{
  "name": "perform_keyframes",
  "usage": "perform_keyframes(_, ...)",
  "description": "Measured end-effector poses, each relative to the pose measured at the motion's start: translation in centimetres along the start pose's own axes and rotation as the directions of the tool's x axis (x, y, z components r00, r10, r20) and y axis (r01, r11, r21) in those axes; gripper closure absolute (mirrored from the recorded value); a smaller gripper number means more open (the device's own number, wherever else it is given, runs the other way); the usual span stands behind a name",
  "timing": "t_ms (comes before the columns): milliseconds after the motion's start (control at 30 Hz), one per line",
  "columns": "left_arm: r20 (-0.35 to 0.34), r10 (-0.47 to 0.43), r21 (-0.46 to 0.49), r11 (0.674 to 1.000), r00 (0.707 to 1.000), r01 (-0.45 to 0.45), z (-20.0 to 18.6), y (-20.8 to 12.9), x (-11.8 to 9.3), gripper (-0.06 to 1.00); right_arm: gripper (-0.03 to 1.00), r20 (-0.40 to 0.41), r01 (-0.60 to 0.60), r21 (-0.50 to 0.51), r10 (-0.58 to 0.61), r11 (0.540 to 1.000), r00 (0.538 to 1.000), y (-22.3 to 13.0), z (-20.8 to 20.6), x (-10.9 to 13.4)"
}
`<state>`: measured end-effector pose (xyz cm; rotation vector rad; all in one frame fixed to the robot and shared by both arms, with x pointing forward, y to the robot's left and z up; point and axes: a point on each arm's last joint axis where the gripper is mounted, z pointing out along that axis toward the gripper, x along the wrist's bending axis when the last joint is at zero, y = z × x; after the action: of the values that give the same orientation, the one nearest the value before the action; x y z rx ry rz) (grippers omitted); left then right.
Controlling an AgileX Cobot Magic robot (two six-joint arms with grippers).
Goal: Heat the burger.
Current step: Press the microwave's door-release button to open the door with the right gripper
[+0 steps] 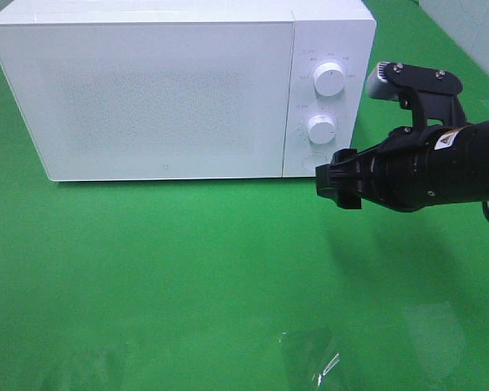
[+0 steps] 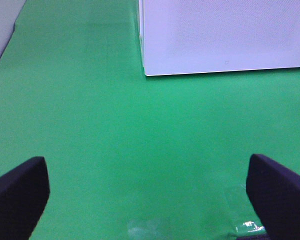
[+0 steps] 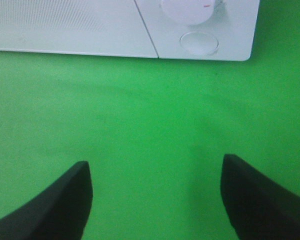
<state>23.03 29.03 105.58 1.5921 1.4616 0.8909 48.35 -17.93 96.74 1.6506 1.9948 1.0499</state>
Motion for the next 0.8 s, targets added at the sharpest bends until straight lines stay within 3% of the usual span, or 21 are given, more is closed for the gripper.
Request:
perform_keyframes(200, 0.000, 0.000, 0.000, 1.000, 1.000, 0.000, 0.0, 0.0, 0.0, -0.05, 0.28, -0.068, 0.119, 0.089, -0.113, 0.989, 0.991, 0.1, -3.6, 0.5)
perform_keyframes(367, 0.000, 0.000, 0.000, 1.000, 1.000, 0.000, 0.0, 0.0, 0.0, -0.05, 0.28, -0.078, 0.196, 0.141, -0.186, 0.970, 0.979, 0.5, -6.0, 0.7)
perform_keyframes(567, 0.000, 0.000, 0.000, 1.000, 1.000, 0.000, 0.0, 0.0, 0.0, -0.05, 0.28, -0.008, 0.278, 0.186, -0.281, 0.942, 0.960, 2.1, -11.3, 0.3)
perform_keyframes(800, 0.000, 0.000, 0.000, 1.000, 1.000, 0.000, 0.0, 0.0, 0.0, -0.05, 0.28, 0.009, 0.295, 0.178, -0.301, 0.939, 0.954, 1.6, -14.4, 0.0)
